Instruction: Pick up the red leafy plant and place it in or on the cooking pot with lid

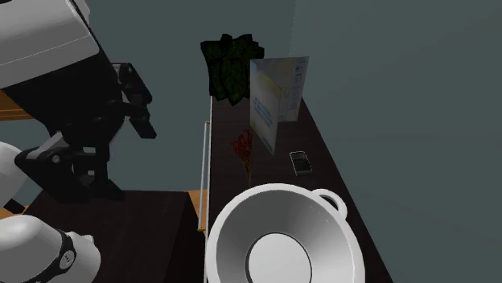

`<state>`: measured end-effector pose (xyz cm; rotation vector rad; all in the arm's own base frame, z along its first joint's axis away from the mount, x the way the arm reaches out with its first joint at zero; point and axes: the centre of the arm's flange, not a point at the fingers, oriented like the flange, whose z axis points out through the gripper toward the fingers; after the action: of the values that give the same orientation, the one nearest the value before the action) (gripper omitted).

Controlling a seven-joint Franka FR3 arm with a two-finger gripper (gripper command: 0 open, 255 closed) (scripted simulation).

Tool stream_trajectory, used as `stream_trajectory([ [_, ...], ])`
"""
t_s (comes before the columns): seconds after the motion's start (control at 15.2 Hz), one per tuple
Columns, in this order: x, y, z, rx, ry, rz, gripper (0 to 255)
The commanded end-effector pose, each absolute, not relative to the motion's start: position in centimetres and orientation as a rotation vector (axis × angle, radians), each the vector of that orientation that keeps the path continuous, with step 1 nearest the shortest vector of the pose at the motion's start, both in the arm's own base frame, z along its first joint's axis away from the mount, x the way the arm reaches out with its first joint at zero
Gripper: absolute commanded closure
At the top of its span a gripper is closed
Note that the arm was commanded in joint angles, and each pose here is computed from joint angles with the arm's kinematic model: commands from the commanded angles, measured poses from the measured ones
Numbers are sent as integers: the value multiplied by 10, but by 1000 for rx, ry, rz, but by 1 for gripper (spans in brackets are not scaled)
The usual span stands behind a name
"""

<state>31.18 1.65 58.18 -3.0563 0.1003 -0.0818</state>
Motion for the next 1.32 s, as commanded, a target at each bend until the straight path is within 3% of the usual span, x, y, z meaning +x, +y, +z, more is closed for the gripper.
stream_trajectory([
  [0.0, 312, 16, 582, -3056, 100, -82, 0],
  [1.25, 333, 197, 407, -2928, 905, -77, 0],
])
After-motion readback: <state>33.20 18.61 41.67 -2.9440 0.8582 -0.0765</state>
